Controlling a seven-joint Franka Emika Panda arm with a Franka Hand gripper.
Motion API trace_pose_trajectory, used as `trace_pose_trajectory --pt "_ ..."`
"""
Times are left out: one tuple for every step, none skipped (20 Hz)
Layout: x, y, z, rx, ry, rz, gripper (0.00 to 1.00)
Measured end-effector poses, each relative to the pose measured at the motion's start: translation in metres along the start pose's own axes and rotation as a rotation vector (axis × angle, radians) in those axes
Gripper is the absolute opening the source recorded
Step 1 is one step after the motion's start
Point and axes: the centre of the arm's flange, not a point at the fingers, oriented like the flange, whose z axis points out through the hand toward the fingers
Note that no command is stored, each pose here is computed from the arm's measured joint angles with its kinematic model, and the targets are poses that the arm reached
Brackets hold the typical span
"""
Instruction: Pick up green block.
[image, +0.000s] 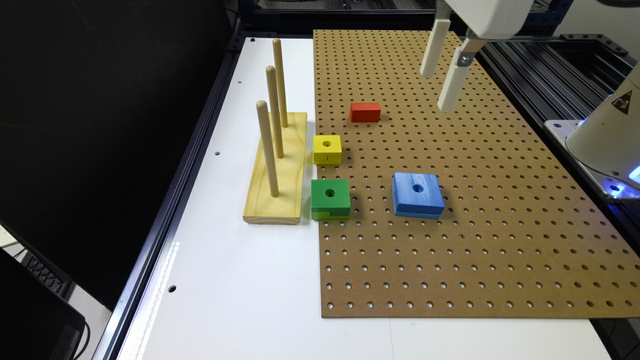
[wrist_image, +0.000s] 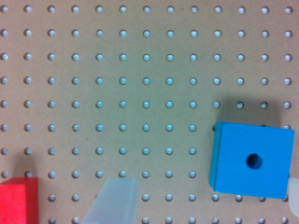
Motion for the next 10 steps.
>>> trace_pose_trajectory --pt "-0.0019 -0.002 0.000 -0.0008 0.0021 0.0003 1.00" --pt "-0.0027 -0.003 -0.001 -0.0008 0.0034 0.0008 1.00" --pt "-0.0029 -0.004 -0.001 -0.0006 0.0040 0.0012 1.00" --pt "-0.0029 -0.004 -0.001 -0.0004 0.0043 0.0016 1.00" --pt "-0.0025 -0.004 -0.001 0.0006 0.0050 0.0019 1.00" --pt "-0.0018 -0.005 -0.002 0.0025 0.0062 0.0020 1.00" --pt "-0.0009 -0.007 -0.003 0.0043 0.0070 0.0021 1.00" --pt "0.0004 -0.008 -0.004 0.0061 0.0074 0.0022 1.00" --pt "0.0027 -0.011 -0.005 0.0085 0.0074 0.0025 1.00" --pt "0.0055 -0.015 -0.005 0.0105 0.0064 0.0027 1.00"
